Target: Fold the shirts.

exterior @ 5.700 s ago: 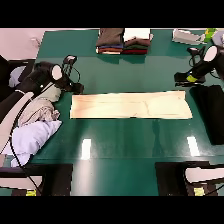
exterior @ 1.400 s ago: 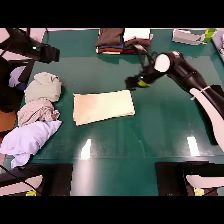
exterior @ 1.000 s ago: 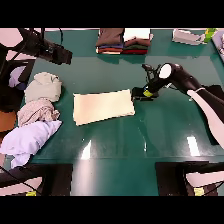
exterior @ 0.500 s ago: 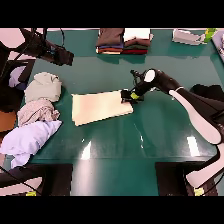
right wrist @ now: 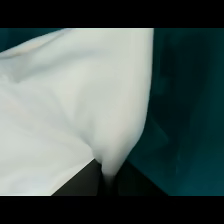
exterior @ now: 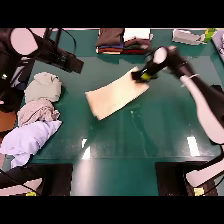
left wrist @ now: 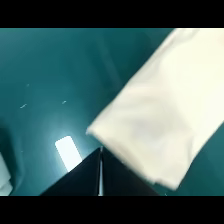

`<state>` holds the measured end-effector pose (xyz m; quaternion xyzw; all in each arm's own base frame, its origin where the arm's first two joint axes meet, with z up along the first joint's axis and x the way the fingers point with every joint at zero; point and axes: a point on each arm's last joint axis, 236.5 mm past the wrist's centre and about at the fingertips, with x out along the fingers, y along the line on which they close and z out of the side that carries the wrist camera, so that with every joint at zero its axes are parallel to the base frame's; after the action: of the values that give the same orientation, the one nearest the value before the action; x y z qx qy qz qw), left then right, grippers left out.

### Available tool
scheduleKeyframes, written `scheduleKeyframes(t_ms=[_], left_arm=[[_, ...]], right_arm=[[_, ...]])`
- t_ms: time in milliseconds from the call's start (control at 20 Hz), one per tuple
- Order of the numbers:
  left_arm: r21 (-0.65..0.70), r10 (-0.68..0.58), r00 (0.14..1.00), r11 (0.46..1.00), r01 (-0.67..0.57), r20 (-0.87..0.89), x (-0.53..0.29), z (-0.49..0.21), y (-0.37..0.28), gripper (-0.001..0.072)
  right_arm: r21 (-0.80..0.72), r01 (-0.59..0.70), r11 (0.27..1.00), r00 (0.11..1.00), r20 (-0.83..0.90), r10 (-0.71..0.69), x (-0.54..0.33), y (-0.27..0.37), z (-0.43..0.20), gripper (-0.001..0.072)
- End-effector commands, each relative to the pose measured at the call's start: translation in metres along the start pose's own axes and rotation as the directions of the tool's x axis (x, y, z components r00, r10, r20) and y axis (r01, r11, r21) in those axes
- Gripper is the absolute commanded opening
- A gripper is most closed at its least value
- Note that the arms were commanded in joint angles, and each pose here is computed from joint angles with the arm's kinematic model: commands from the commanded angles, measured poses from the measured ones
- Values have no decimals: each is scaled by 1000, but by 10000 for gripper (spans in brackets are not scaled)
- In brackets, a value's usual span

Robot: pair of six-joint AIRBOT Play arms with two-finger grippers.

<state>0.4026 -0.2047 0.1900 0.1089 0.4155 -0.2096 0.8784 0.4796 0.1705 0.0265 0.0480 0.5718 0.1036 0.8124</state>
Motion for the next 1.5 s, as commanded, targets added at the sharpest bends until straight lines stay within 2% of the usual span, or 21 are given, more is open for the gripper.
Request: scheduleKeyframes(t_ms=[0,150,250,500,700,950,1100,1300,1450], left_arm=[[61,-45,999,997,44,5,3,0,-33,27],[69,-67,997,995,65,23,2,4,-43,27],[57,-76,997,996,74,24,2,4,-46,27],[-27,-114,993,993,114,24,1,4,-54,27],[-40,-148,989,988,148,22,0,3,-63,27],[-43,-156,988,987,157,21,0,3,-65,27],[-43,-157,987,987,157,17,0,2,-65,27],[-41,-158,987,987,158,-5,-1,-3,-65,27],[-40,-160,987,986,159,-17,-1,-6,-65,27]], right_arm=[[145,167,975,979,96,-182,-79,-117,25,17],[355,220,909,946,150,-288,-137,-221,21,17],[486,246,839,919,159,-361,-170,-286,4,17],[699,196,688,889,168,-425,-213,-383,-39,17],[744,171,646,878,182,-442,-225,-405,-50,17],[720,98,687,844,305,-440,-271,-387,-18,17],[706,96,702,818,346,-460,-307,-376,-10,17],[741,109,663,839,289,-461,-314,-375,-43,17],[789,178,588,848,181,-499,-305,-382,-96,17]])
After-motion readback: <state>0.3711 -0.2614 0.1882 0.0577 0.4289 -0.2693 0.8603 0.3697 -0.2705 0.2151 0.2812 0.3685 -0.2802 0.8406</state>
